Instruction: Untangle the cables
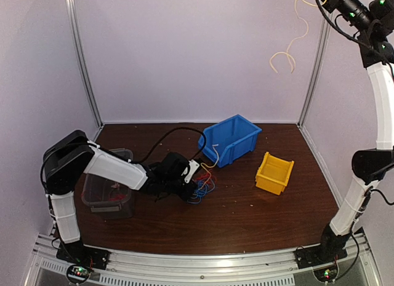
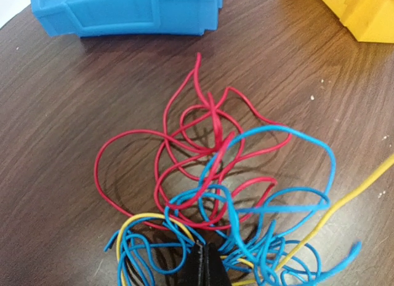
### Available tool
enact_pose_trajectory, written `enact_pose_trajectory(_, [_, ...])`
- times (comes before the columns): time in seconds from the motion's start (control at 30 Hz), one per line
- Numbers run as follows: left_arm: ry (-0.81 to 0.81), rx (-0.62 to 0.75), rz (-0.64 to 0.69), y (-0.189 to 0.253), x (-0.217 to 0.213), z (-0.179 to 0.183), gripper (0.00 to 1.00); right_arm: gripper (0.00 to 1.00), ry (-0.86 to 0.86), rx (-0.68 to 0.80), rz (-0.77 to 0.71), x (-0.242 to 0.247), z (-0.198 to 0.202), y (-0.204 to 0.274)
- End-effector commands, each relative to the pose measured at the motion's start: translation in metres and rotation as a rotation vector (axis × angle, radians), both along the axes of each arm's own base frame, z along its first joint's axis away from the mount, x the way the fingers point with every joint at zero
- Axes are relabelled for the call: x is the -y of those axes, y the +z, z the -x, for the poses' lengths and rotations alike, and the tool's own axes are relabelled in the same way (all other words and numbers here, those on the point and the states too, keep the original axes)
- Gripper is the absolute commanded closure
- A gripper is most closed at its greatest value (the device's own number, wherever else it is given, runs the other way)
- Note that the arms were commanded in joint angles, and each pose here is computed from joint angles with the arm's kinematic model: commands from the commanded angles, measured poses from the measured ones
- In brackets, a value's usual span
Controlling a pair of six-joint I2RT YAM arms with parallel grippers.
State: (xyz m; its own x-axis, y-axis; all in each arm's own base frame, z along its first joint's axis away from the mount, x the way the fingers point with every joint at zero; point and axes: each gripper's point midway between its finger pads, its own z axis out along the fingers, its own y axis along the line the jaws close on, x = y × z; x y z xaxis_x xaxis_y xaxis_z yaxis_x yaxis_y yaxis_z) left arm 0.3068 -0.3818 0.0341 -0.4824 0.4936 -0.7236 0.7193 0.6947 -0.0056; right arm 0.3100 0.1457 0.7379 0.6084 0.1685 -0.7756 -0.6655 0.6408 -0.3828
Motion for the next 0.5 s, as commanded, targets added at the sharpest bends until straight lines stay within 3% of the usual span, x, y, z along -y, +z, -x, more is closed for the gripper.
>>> enact_pose_trajectory(0.0, [0.047, -0.033, -0.058, -0.022, -0.022, -0.001, 1.00, 1.00, -0.105, 0.040, -0.031, 0.020, 0.014, 0.015])
enact_pose_trajectory(0.1, [0.014, -0.020, -0.023, -0.011, -0.017, 0.002, 1.00, 1.00, -0.061, -0.004, -0.024, 0.015, 0.002, 0.004])
enact_pose_trajectory(0.2, [-0.006, 0.038, 0.040, 0.020, -0.008, 0.002, 1.00, 1.00, -0.034, -0.110, -0.024, 0.012, -0.037, -0.025])
enact_pose_trajectory(0.47, [0.009, 0.187, 0.177, 0.117, 0.011, 0.006, 0.72, 1.00, 0.049, -0.340, -0.042, 0.003, -0.110, -0.117])
